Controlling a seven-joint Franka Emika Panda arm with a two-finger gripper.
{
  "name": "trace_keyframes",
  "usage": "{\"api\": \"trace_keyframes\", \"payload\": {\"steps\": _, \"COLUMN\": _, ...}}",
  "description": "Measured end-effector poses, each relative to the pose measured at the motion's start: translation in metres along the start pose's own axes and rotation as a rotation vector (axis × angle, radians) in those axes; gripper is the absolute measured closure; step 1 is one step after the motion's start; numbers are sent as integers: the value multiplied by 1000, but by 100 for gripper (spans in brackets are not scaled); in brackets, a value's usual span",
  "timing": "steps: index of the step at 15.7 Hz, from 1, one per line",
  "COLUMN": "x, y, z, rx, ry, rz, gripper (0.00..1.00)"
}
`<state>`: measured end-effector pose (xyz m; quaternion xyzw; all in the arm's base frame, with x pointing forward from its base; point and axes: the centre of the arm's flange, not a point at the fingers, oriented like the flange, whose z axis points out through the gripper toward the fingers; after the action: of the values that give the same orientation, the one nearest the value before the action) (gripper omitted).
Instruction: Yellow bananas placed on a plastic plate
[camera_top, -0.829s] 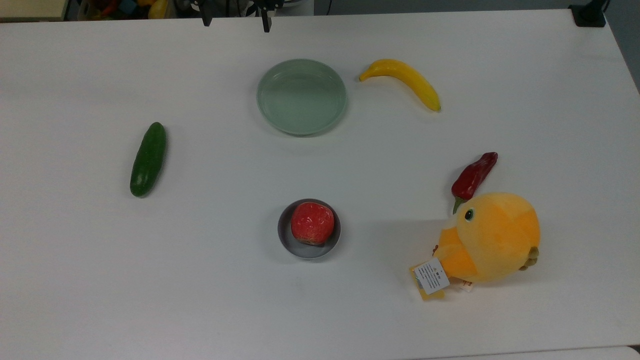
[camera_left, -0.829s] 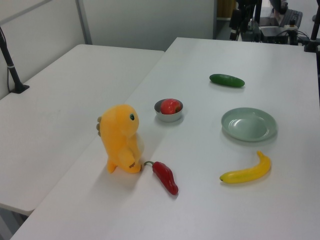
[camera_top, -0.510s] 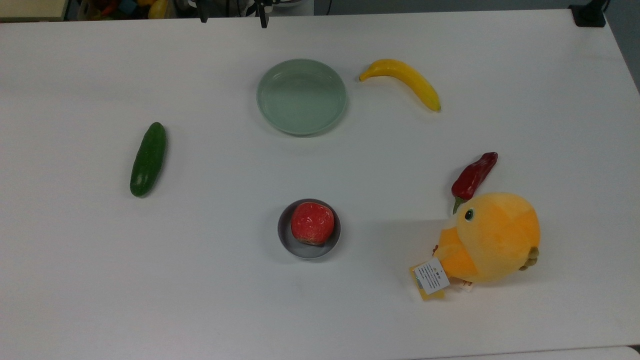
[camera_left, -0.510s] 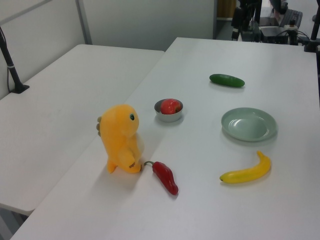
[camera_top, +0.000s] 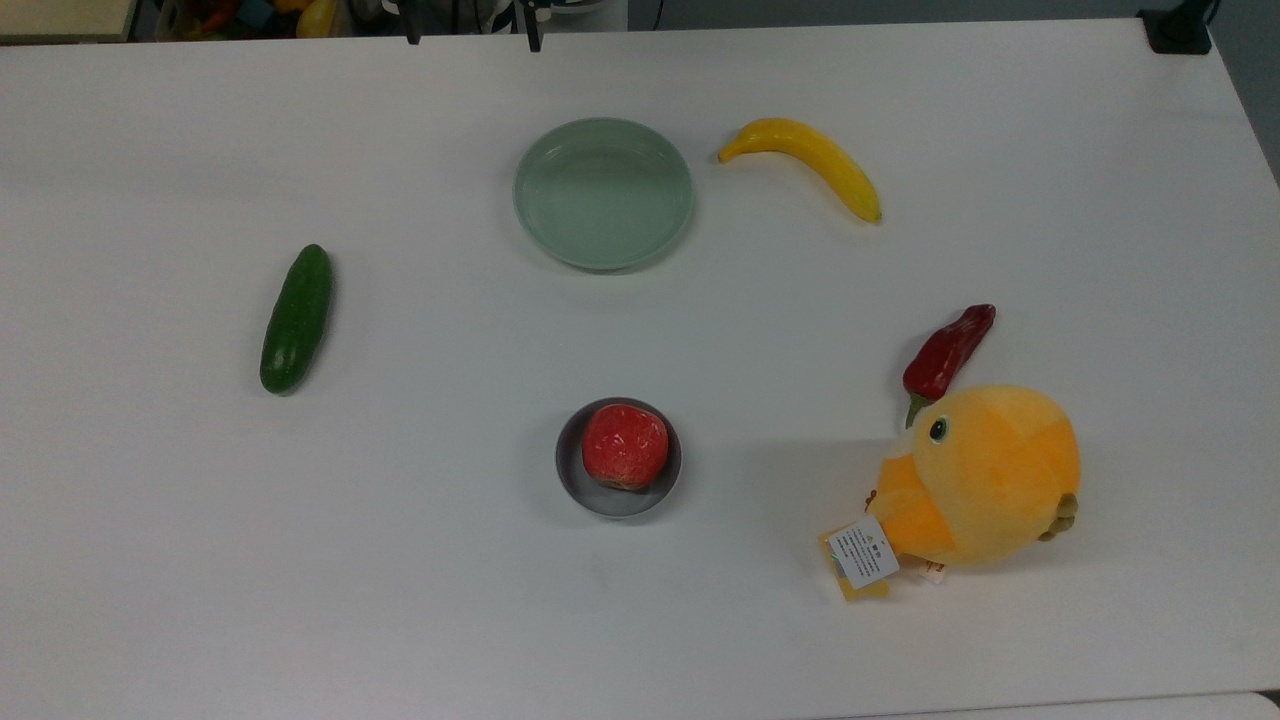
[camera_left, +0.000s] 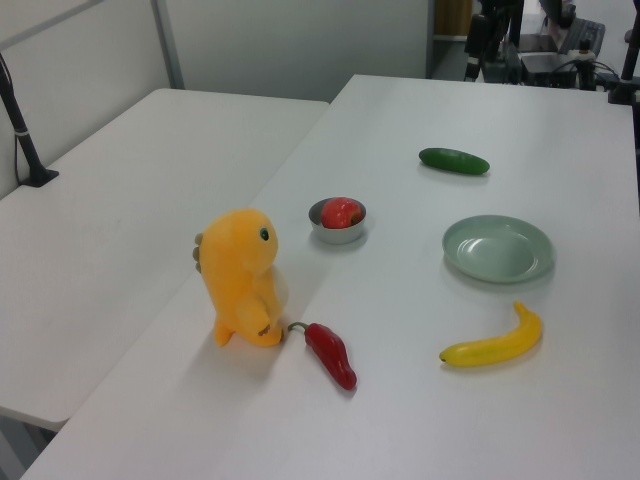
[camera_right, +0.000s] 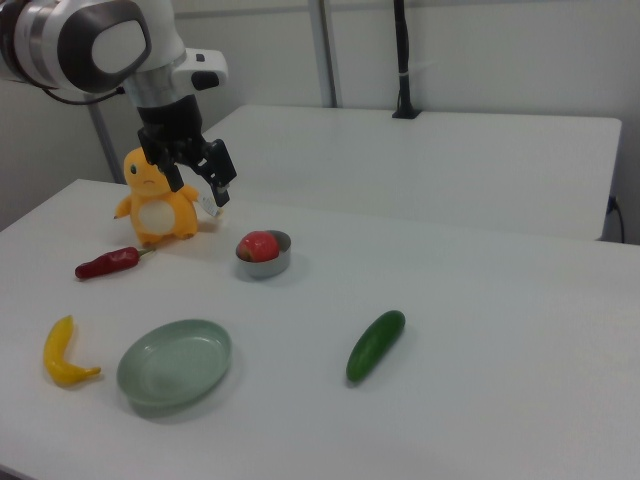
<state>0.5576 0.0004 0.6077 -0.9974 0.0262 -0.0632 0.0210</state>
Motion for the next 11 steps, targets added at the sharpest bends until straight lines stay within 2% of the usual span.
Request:
{"api": "trace_keyframes", "payload": {"steps": 3, "x": -1, "y": -14, "z": 5, "rx": 2, "ry": -4, "rz": -63, "gripper": 0}}
{"api": "trace_keyframes", "payload": {"steps": 7, "x": 0, "y": -47, "z": 4, "rx": 9, "ry": 40, "rz": -166, "gripper": 0}}
{"api": "trace_keyframes", "payload": {"steps": 11, "x": -14, "y": -102, "z": 16, "rx": 18, "ry": 15, "rz": -317, "gripper": 0}}
